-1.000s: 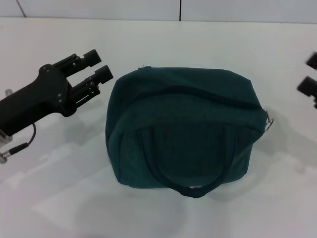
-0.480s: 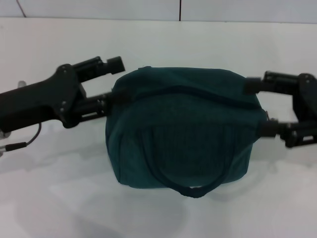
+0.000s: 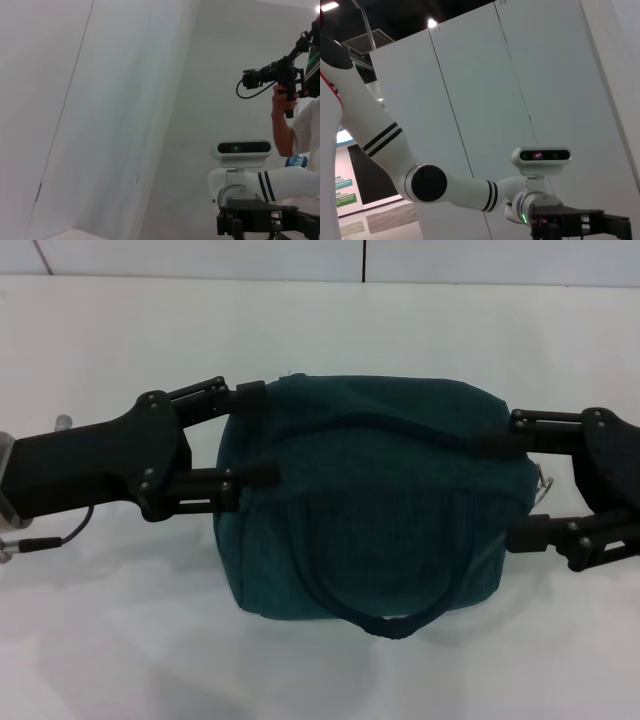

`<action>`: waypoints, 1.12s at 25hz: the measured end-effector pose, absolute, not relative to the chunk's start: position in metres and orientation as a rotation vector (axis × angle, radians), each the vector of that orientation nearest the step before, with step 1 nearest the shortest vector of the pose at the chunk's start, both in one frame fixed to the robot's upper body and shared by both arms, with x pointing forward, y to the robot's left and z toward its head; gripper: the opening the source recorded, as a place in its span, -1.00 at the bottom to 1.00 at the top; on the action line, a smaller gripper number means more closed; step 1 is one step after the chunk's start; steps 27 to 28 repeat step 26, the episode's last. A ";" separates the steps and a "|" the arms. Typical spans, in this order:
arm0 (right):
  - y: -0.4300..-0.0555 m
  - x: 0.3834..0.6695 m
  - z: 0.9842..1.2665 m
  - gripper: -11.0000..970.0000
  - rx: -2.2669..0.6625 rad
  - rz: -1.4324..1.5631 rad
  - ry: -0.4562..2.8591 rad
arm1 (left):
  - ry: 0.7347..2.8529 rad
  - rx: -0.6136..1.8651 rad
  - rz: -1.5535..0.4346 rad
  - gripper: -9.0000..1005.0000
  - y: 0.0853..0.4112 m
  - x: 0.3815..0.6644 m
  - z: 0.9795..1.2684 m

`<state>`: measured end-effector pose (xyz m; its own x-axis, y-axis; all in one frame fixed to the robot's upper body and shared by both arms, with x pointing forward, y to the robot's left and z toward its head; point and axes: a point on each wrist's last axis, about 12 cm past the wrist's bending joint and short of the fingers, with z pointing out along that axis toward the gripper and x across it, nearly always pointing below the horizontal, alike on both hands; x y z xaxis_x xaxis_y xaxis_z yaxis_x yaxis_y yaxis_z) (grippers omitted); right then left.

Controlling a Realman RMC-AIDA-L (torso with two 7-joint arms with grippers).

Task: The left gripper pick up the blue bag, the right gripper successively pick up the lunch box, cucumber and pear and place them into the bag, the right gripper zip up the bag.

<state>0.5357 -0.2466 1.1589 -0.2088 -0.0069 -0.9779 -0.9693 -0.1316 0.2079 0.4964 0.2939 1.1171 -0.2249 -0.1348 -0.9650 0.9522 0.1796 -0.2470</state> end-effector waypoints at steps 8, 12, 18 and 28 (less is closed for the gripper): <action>-0.243 0.535 1.156 0.78 -1.200 1.472 1.301 | 1.388 0.857 -1.279 0.76 0.295 0.496 1.116; -0.242 0.535 1.155 0.78 -1.198 1.474 1.305 | 1.389 0.856 -1.279 0.76 0.295 0.495 1.116; -0.240 0.534 1.154 0.78 -1.200 1.477 1.309 | 1.390 0.855 -1.279 0.76 0.295 0.495 1.116; -0.240 0.534 1.153 0.78 -1.197 1.480 1.313 | 1.395 0.847 -1.281 0.76 0.296 0.493 1.114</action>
